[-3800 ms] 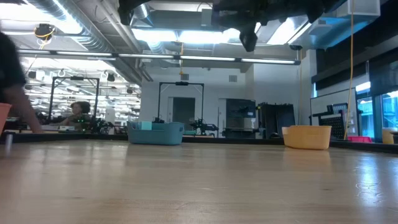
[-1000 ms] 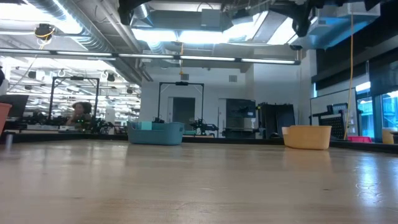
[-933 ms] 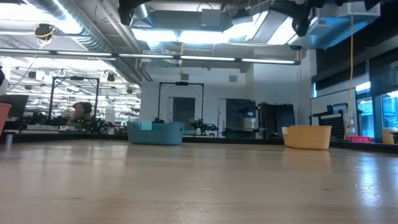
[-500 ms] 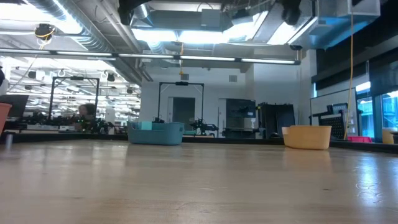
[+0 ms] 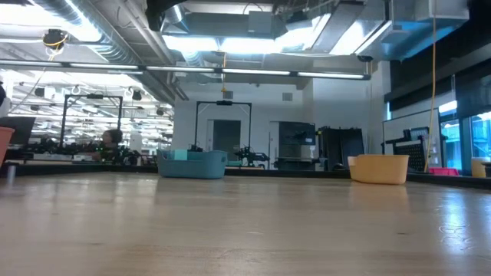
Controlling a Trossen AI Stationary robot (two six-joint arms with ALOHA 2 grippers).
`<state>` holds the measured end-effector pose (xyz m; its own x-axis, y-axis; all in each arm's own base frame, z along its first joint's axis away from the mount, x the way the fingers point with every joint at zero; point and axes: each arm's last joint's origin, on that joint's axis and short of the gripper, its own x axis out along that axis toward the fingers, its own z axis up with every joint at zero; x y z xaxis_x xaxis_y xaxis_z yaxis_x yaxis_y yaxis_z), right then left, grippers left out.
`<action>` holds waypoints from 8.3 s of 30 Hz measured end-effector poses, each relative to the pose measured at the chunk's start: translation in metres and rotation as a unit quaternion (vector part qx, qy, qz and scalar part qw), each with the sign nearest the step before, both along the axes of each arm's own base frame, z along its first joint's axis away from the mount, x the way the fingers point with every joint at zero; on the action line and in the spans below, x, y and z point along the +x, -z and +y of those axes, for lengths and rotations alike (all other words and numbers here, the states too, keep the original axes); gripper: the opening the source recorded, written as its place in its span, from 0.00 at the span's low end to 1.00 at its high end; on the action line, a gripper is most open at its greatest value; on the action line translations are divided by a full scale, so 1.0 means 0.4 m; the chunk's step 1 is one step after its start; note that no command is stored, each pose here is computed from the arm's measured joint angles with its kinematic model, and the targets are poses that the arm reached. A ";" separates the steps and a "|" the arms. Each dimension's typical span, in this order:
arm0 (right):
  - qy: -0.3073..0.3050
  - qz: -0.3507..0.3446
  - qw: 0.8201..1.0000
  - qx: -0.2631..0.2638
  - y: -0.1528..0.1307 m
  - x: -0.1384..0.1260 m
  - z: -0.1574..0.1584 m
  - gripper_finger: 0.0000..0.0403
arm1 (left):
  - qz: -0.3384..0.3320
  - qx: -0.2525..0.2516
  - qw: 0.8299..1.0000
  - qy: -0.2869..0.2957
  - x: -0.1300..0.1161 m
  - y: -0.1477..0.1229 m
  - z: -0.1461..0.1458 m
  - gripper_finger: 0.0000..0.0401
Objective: Sort & place blocks by color
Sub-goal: Put the orange game piece into the orange bin
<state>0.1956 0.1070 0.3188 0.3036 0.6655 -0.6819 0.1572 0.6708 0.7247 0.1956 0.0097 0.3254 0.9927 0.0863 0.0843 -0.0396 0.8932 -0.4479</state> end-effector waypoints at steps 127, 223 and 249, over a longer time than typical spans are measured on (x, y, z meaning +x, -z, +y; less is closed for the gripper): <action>0.205 -0.462 0.808 -0.302 -0.071 0.397 -0.264 0.35 | 0.101 0.121 0.987 -0.012 0.166 0.026 -0.031 0.54; 0.208 -0.491 0.797 -0.282 -0.186 0.268 -0.293 0.76 | 0.052 0.116 0.991 0.040 0.141 -0.010 0.014 0.32; 0.308 -0.508 0.780 -0.196 -0.033 0.053 -0.274 0.76 | 0.014 0.073 0.997 -0.009 -0.012 0.056 -0.011 0.32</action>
<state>0.2170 -0.0027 0.3321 0.9998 -0.0191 0.0049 0.0149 0.8964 0.4430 0.1908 0.0052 0.3029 0.9933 0.0925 0.0699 -0.0664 0.9479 -0.3115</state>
